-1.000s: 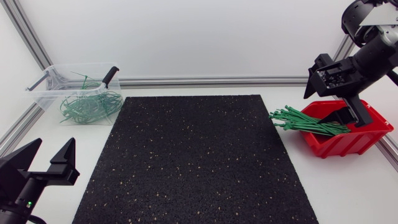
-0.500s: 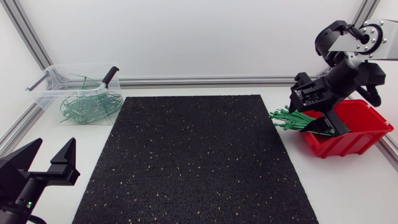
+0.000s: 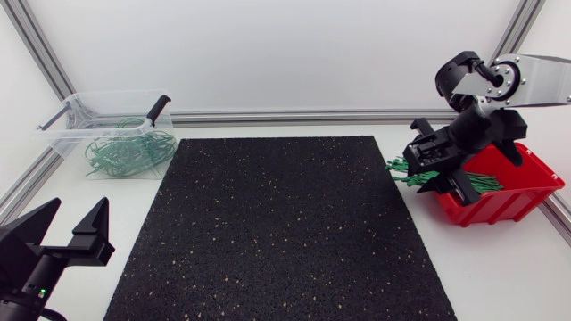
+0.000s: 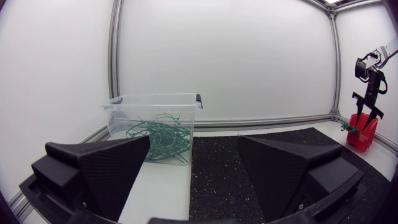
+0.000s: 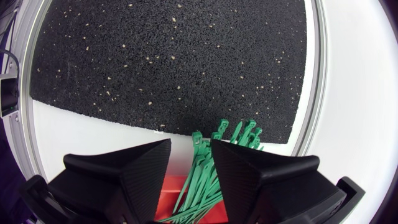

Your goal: Take a green cable tie from the red box, thread the tail through the head to close it, then place it in the transparent bin on the left.

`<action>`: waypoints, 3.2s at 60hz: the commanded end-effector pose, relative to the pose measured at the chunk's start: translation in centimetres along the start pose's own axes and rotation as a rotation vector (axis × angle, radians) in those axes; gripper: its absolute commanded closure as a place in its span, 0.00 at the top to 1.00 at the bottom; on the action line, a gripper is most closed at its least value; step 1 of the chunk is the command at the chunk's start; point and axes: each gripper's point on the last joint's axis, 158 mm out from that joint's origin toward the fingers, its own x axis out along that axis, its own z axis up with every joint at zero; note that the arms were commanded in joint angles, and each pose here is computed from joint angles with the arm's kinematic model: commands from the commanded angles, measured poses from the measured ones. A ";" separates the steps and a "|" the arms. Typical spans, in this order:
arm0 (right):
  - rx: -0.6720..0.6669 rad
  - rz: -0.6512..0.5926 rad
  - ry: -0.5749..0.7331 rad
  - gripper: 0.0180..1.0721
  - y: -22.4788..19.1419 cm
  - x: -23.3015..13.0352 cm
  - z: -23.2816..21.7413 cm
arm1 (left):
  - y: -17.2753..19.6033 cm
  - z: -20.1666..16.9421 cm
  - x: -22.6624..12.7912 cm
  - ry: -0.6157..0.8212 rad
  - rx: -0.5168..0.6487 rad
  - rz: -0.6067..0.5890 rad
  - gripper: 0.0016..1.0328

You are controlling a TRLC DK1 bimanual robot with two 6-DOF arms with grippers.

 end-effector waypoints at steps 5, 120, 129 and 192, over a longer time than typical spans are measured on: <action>-0.029 0.054 -0.003 0.42 1.3 1.8 0.4 | 0.0 -2.3 0.2 0.056 0.006 0.001 0.95; 0.040 -0.072 -0.119 0.06 -0.5 -9.9 3.2 | -0.1 -2.3 0.2 0.056 0.007 -0.005 0.95; 0.072 -0.117 -0.193 0.06 -0.8 -14.3 4.1 | -0.3 -2.3 0.2 0.054 0.007 -0.012 0.95; 0.092 -0.064 -0.607 0.06 0.9 -21.4 21.7 | -0.5 -1.7 0.1 0.033 0.012 -0.021 0.95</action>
